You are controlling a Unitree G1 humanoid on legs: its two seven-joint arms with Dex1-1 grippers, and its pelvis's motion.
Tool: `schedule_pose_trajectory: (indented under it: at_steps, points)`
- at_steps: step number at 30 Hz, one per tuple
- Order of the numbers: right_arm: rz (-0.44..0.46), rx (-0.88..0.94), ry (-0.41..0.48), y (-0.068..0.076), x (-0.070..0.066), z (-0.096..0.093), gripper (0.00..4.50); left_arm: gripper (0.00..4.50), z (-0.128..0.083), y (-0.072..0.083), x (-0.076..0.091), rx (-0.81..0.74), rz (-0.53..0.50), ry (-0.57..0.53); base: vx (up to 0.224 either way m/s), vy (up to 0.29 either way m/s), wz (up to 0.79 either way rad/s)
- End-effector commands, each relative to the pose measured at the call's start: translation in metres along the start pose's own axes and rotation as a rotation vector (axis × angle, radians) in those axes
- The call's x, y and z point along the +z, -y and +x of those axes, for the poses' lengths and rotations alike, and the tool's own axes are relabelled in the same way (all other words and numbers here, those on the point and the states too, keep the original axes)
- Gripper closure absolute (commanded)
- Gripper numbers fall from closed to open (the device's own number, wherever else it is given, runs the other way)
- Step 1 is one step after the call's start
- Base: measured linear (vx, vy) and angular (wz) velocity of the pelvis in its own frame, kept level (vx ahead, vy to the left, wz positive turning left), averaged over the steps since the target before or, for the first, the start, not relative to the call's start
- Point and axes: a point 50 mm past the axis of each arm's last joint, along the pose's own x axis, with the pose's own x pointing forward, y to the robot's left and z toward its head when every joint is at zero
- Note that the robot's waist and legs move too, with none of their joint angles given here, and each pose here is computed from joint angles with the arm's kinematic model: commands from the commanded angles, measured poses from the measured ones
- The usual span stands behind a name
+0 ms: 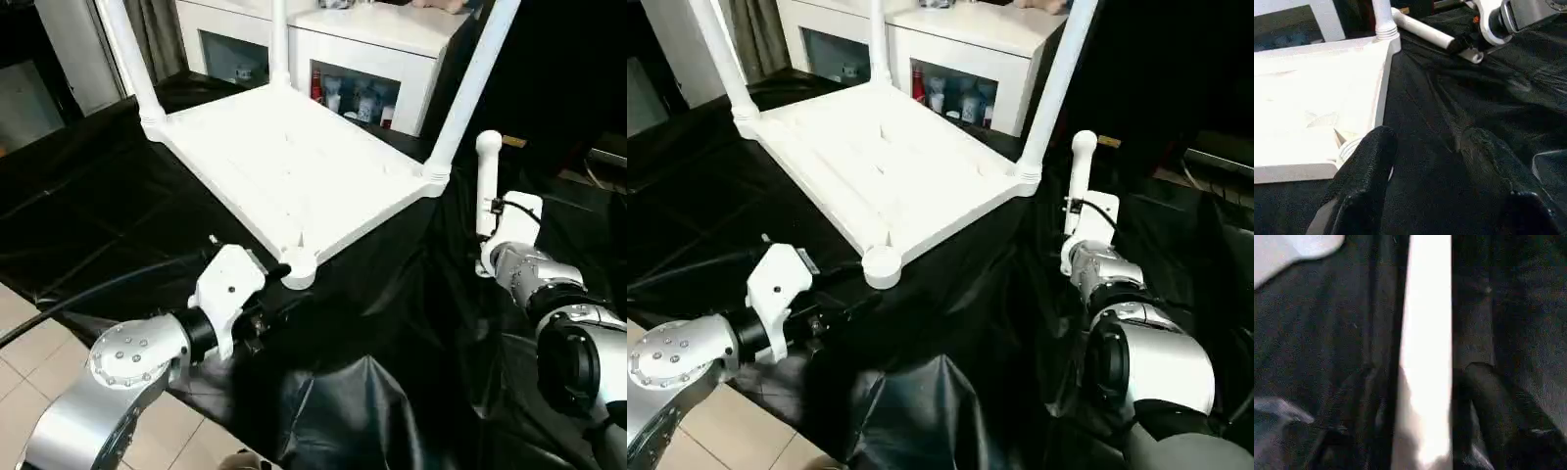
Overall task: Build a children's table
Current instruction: Pick table leg
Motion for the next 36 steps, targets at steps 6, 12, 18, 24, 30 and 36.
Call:
schedule_pose_trajectory:
  at_steps: [6,12,18,24,30,36]
  points:
    - [0.039,-0.009,-0.017,0.003,-0.003,0.0,2.3,1.94,0.002,-0.001,0.0,0.012,0.024,-0.004,0.0,0.0,0.0]
    - [0.107,-0.007,0.01,0.003,0.001,0.0,2.89,1.94,0.005,-0.004,-0.001,0.026,0.057,-0.015,0.0,0.0,0.0]
    - [0.11,0.016,0.008,0.0,-0.001,0.0,3.19,1.94,0.007,-0.005,-0.002,0.029,0.059,-0.012,0.0,0.0,0.0]
    - [0.133,0.034,0.046,-0.003,0.004,0.0,3.21,1.94,0.012,-0.011,-0.003,0.034,0.072,-0.003,0.0,0.0,0.0]
    - [0.159,0.05,0.123,-0.003,0.016,-0.001,3.22,1.94,0.016,-0.017,-0.002,0.05,0.087,0.013,0.0,0.0,0.0]
    - [0.17,0.091,0.212,-0.005,0.025,-0.003,3.22,1.94,0.021,-0.025,-0.009,0.136,0.054,0.026,0.0,0.0,0.0]
